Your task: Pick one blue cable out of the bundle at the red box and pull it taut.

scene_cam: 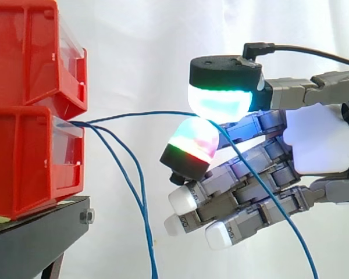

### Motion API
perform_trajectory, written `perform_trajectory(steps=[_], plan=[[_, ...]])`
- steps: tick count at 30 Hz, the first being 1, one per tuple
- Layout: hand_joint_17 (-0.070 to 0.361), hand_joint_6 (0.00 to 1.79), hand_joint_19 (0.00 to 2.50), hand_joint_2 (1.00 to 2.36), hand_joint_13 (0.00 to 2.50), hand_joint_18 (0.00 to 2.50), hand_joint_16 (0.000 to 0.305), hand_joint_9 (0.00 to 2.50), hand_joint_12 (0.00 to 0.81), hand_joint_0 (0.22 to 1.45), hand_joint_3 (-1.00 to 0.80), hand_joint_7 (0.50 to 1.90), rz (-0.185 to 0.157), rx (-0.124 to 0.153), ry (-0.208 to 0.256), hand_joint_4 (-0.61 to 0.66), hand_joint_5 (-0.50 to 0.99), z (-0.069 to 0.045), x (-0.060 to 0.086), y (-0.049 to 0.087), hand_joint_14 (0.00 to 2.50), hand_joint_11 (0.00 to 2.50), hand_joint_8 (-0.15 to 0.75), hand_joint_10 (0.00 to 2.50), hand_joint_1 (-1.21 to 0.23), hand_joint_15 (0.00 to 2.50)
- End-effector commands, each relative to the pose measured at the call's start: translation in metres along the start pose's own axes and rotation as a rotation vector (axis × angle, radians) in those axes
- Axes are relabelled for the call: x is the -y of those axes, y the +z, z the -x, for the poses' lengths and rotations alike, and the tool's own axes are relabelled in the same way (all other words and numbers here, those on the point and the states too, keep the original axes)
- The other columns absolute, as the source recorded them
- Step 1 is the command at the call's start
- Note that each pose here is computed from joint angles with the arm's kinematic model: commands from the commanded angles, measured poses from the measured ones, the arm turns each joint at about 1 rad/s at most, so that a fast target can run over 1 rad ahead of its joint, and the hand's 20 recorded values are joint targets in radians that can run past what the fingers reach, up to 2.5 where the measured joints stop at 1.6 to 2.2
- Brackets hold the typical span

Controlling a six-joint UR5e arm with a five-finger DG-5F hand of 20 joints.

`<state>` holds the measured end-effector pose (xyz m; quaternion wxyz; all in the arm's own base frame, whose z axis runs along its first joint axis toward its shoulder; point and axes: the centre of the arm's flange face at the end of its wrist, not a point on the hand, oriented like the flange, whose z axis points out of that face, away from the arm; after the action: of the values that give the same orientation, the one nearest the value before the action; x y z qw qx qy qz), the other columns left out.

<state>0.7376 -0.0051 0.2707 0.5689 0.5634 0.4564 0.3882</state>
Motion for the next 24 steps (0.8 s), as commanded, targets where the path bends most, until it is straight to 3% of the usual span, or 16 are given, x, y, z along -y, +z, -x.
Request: perform_trajectory(steps=[1,14,24], plan=[[0.132,0.78,0.35,1.03,0.27,0.52,0.059,0.63,0.410,0.62,-0.05,1.19,0.000,0.001,-0.001,0.26,-0.16,0.0001,0.0001,0.0001,0.00,0.58,0.355,0.01,-0.83,0.13],[0.129,0.84,0.36,1.03,0.28,0.53,0.057,0.66,0.401,0.64,0.07,1.12,0.000,0.001,-0.001,-0.02,-0.17,0.0001,0.0001,0.0001,0.00,0.60,0.337,0.01,-0.82,0.13],[0.128,0.84,0.36,1.03,0.29,0.54,0.057,0.72,0.399,0.64,0.09,1.12,-0.027,0.001,-0.011,-0.06,-0.17,0.0035,0.0029,-0.0020,0.00,0.68,0.338,0.02,-0.82,0.13]])
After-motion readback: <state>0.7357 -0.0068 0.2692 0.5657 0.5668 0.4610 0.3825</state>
